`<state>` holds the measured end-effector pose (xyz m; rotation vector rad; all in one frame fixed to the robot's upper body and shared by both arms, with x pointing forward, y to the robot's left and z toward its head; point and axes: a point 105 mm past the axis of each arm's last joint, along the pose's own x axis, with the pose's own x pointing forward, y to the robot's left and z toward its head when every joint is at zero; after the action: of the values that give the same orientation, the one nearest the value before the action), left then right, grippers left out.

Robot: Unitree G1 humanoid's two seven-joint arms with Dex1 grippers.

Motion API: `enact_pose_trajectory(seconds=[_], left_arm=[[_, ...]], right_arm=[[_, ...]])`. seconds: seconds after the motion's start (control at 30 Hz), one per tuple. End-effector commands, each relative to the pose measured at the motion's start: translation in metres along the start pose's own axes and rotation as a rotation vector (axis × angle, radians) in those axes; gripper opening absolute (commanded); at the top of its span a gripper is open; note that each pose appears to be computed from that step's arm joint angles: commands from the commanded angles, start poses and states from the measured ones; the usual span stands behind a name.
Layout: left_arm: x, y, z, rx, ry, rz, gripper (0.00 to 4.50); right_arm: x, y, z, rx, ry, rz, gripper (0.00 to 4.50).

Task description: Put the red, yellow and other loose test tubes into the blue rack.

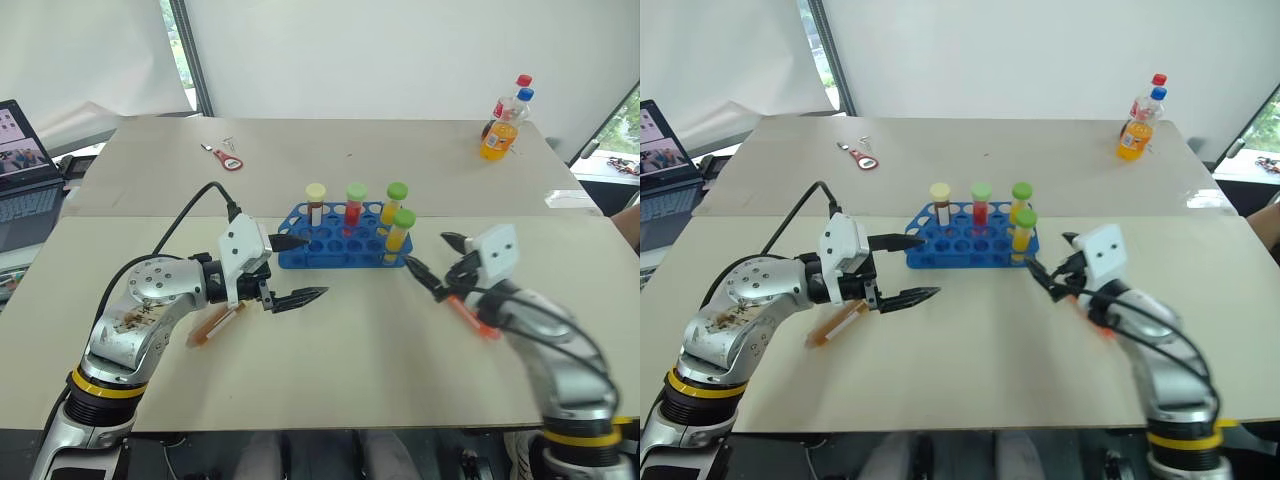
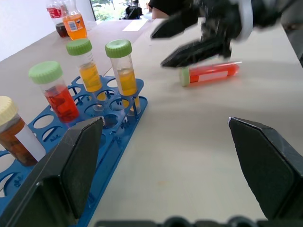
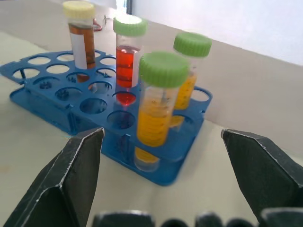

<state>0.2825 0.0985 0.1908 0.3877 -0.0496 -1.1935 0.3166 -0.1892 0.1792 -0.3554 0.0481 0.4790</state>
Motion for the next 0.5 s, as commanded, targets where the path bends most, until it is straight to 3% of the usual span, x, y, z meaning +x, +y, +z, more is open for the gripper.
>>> enact_pose_trajectory(seconds=[0.03,0.23,0.5], left_arm=[[-0.006,-0.012,0.003,0.06,0.024,-0.098,4.5],[-0.011,-0.04,-0.001,0.118,0.076,-0.291,4.5],[-0.005,-0.05,0.003,0.134,0.053,-0.333,4.5]], right_arm=[[-0.017,-0.012,0.008,-0.051,0.197,0.074,4.4],[-0.039,-0.029,-0.031,0.062,0.637,0.159,4.4],[-0.033,-0.03,-0.057,0.119,0.784,0.181,4.4]])
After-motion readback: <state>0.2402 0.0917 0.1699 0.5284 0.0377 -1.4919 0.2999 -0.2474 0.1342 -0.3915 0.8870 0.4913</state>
